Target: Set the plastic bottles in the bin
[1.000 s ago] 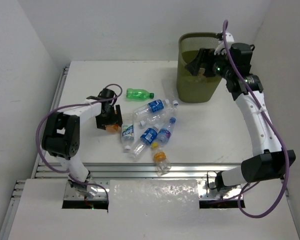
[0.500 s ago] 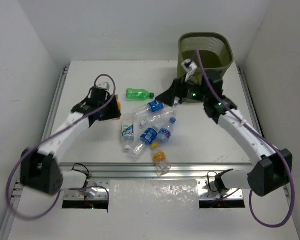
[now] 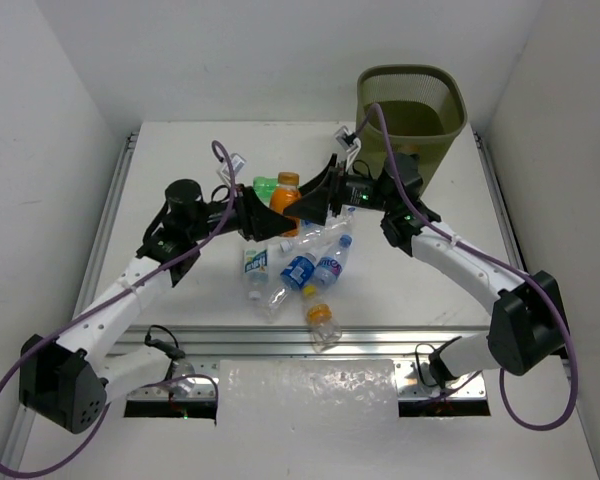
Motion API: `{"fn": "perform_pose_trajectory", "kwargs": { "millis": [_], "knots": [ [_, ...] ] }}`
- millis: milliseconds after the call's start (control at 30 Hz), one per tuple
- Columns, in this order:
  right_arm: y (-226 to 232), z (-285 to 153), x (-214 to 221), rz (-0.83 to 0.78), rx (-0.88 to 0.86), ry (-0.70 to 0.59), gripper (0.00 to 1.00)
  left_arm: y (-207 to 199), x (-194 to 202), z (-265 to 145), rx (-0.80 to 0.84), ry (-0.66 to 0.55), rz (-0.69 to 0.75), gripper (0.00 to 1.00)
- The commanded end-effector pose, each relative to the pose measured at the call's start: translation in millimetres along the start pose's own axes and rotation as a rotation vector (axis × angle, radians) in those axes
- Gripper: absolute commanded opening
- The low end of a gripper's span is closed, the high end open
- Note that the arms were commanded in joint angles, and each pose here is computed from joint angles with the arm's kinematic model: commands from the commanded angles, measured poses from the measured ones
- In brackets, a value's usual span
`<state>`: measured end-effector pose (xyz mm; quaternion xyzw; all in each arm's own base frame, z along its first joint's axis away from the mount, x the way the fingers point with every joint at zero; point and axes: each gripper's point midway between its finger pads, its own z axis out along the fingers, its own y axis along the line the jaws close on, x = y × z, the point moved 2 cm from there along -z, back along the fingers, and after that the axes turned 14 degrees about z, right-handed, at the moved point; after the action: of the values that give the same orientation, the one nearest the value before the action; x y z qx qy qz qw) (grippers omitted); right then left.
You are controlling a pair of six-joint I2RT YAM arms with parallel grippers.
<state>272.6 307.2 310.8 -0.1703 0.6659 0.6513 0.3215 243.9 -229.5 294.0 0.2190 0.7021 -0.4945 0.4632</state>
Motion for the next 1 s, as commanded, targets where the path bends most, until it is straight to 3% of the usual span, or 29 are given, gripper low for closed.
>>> {"fn": "perform_pose_trajectory", "kwargs": {
  "millis": [0,67,100,167,200,233,267,300,333,400,433,467,567,667,700,733,767,800,867,967],
  "knots": [
    [41,-1,-24,-0.124,-0.12,-0.044,0.99,-31,-20,1,0.137,-0.059,0.064,0.0],
    [40,1,-23,-0.117,-0.121,-0.029,0.87,-36,-20,4,0.166,-0.061,0.065,0.0],
    [38,2,-23,-0.113,-0.12,-0.02,0.75,-39,-21,5,0.175,-0.064,0.069,0.0],
    [36,3,-22,-0.112,-0.119,-0.008,0.44,-44,-25,7,0.19,-0.069,0.079,0.16],
    [36,4,-22,-0.118,-0.122,-0.004,0.35,-44,-26,8,0.185,-0.071,0.084,0.22],
    [37,4,-22,-0.121,-0.125,-0.002,0.08,-44,-28,8,0.174,-0.068,0.095,0.42],
    [37,2,-25,-0.121,-0.11,-0.014,0.0,-43,-29,7,0.159,-0.067,0.1,0.58],
    [37,0,-30,-0.147,-0.098,-0.029,0.0,-34,-33,9,0.089,-0.083,0.097,0.72],
    [32,-8,-41,-0.162,-0.062,-0.062,0.0,-27,-31,5,0.007,-0.056,0.069,0.98],
    [26,-27,-75,-0.19,0.083,-0.181,0.0,16,-32,-3,-0.296,-0.066,0.049,1.0],
    [13,-45,-99,-0.201,0.194,-0.254,0.0,35,-17,-16,-0.454,-0.001,-0.012,1.0],
    [2,-64,-128,-0.181,0.376,-0.358,0.0,63,-16,-31,-0.655,-0.016,-0.03,1.0],
    [-24,-113,-192,-0.277,0.716,-0.5,0.0,92,11,-54,-0.859,0.033,-0.078,1.0],
    [-30,-149,-244,-0.324,0.895,-0.602,0.0,107,32,-63,-0.953,0.077,-0.122,1.0],
    [-62,-158,-255,-0.29,0.988,-0.613,0.03,109,36,-63,-0.963,0.087,-0.13,1.0],
    [-60,-179,-277,-0.283,1.027,-0.658,0.05,113,43,-64,-0.983,0.107,-0.143,1.0],
    [-97,-183,-280,-0.216,1.064,-0.64,0.07,115,47,-64,-0.988,0.118,-0.149,1.0],
    [-101,-200,-293,-0.202,1.071,-0.664,0.22,118,54,-63,-0.998,0.142,-0.151,1.0],
    [-124,-212,-296,-0.141,1.102,-0.676,0.76,121,62,-61,-1.013,0.175,-0.151,1.0],
    [-150,-231,-298,-0.092,1.166,-0.666,0.99,128,81,-57,-1.042,0.276,-0.136,1.0]
  ]
}}
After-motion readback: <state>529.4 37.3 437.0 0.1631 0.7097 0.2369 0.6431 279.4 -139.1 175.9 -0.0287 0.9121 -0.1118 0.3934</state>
